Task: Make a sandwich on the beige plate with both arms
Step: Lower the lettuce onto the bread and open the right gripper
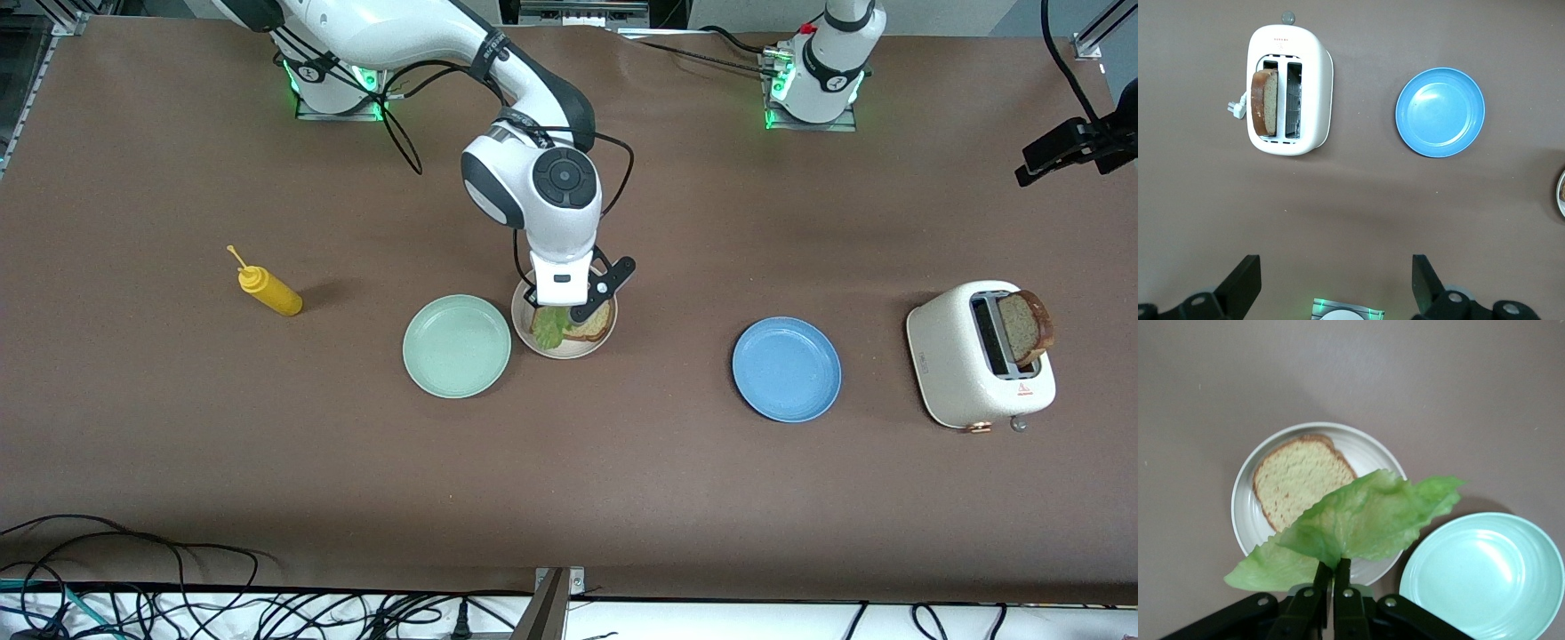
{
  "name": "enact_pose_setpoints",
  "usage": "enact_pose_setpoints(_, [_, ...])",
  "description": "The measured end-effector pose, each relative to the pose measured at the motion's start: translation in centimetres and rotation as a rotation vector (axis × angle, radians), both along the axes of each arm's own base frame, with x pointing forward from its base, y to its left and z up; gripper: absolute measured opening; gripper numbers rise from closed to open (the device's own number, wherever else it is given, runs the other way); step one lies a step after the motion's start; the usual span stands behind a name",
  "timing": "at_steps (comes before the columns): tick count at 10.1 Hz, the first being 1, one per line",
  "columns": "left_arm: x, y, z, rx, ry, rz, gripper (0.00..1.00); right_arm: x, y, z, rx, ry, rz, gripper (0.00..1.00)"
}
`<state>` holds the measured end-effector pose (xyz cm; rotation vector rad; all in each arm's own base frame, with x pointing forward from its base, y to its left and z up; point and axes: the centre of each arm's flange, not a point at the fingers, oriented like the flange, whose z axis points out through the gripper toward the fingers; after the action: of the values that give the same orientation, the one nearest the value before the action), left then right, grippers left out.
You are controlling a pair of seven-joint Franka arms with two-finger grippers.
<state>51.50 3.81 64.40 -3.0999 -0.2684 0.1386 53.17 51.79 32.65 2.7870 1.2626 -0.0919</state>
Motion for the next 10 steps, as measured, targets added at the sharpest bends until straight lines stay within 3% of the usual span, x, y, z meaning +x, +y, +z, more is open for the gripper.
enact_pose_setpoints(2, [0.0, 0.0, 0.0, 0.000, 0.000, 0.000, 1.00, -0.8, -0.9, -0.8, -0.076, 0.069, 0.035, 0.05])
enact_pose_setpoints(4, [0.0, 0.0, 0.0, 0.000, 0.000, 0.000, 1.00, -1.5, -0.7, -1.5, -0.095, 0.087, 0.050, 0.05])
enact_pose_setpoints(10, [0.0, 0.0, 0.0, 0.000, 0.000, 0.000, 1.00, -2.1, 1.2, -6.5, -0.105, 0.036, 0.112, 0.05])
